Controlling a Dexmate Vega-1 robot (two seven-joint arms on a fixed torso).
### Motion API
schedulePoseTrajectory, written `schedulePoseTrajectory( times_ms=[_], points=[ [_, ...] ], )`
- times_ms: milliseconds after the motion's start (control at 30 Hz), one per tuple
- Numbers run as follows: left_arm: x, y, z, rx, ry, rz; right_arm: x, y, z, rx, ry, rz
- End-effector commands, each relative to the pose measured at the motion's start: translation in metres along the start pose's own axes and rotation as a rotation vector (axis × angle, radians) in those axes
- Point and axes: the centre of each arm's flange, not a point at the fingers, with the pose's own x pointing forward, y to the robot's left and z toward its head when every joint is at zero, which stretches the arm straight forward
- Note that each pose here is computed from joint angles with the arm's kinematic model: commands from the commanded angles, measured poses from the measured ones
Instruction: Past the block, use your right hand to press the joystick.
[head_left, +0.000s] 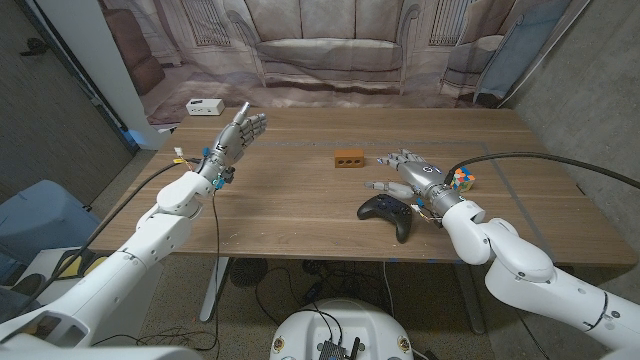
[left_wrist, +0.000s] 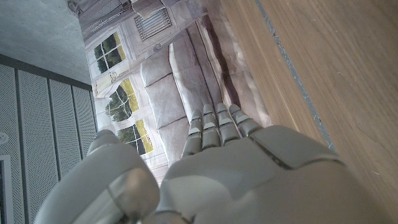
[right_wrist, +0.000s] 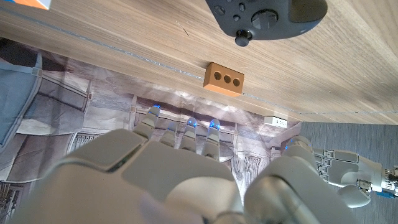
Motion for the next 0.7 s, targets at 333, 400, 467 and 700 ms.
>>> schedulePoseTrajectory(
  times_ms=[333, 400, 467, 700],
  points=[
    [0.004, 0.003, 0.007, 0.006, -0.016, 0.006, -0.001, -0.008, -0.004, 0.131, -0.004, -0.141],
    [0.005, 0.003, 0.008, 0.007, -0.019, 0.007, -0.002, -0.01, -0.005, 0.14, -0.006, -0.155],
    [0.005, 0.002, 0.01, 0.011, -0.019, 0.007, -0.002, -0.012, -0.007, 0.149, -0.009, -0.167],
    [0.008, -0.002, 0.012, 0.02, -0.011, 0.0, -0.003, -0.016, -0.013, 0.229, -0.027, -0.191]
  ],
)
